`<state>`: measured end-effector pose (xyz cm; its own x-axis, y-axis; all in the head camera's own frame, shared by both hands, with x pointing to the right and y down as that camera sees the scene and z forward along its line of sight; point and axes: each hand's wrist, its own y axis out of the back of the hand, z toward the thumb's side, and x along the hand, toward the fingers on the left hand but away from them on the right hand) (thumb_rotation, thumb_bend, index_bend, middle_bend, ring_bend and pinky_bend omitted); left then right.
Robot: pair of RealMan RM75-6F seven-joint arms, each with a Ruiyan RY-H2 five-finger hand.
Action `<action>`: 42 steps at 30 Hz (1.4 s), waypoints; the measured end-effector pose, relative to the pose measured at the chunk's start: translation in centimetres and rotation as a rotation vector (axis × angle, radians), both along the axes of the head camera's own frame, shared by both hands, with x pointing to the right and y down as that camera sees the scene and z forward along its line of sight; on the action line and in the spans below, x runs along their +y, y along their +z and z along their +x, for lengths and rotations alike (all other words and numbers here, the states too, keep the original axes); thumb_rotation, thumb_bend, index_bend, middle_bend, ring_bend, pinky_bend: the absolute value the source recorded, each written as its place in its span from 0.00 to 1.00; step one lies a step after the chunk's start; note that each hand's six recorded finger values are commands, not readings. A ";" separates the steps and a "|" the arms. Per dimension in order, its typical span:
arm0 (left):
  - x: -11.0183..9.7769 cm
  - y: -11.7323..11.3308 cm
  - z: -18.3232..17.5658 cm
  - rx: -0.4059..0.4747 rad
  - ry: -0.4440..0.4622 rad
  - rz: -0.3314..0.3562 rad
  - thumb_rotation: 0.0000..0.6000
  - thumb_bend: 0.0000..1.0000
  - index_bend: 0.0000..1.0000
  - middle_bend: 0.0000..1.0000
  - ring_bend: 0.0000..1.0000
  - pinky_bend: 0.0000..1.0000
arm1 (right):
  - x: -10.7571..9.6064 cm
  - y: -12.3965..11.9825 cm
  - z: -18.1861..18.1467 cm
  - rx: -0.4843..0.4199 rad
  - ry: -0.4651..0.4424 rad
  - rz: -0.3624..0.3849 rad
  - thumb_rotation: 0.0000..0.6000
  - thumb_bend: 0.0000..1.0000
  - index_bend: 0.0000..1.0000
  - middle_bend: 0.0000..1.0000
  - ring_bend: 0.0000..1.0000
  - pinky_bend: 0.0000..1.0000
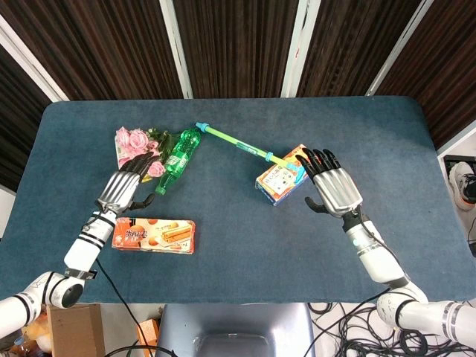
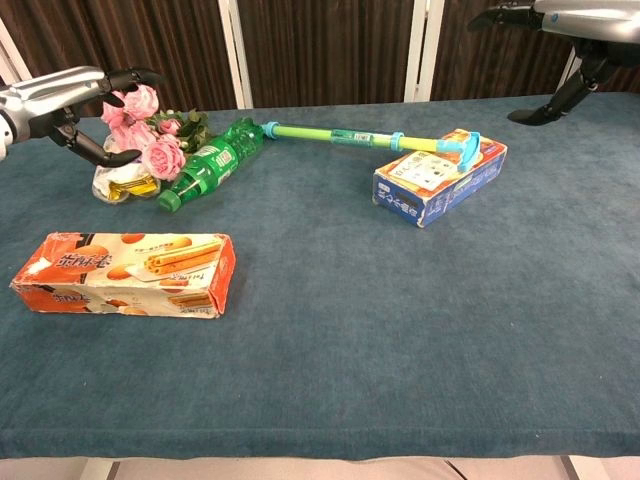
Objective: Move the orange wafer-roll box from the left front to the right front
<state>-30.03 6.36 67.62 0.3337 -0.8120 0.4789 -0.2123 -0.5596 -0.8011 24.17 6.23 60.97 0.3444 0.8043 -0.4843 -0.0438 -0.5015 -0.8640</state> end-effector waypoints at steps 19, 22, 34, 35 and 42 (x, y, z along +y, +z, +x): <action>9.7 -4.0 -5.3 -0.177 0.179 -0.240 1.00 0.14 0.00 0.00 0.00 0.02 | 1.6 -2.6 3.1 0.039 -0.014 -0.012 1.00 0.24 0.00 0.00 0.00 0.02; 10.7 -3.7 -5.5 -0.160 0.171 -0.286 1.00 0.14 0.00 0.00 0.00 0.01 | 1.9 -2.5 3.4 0.051 -0.011 -0.030 1.00 0.24 0.00 0.00 0.00 0.01; 10.4 0.1 -7.2 -0.273 0.234 -0.200 1.00 0.14 0.00 0.00 0.00 0.02 | 1.7 -2.2 3.8 0.046 0.018 -0.070 1.00 0.24 0.00 0.00 0.00 0.00; 10.6 0.4 -7.2 -0.283 0.243 -0.205 1.00 0.14 0.00 0.00 0.00 0.02 | 1.6 -2.2 3.9 0.046 0.019 -0.069 1.00 0.24 0.00 0.00 0.00 0.00; 11.1 1.2 -7.5 -0.312 0.254 -0.237 1.00 0.14 0.00 0.00 0.00 0.05 | 1.4 -2.5 4.2 0.041 0.033 -0.067 1.00 0.24 0.00 0.00 0.00 0.00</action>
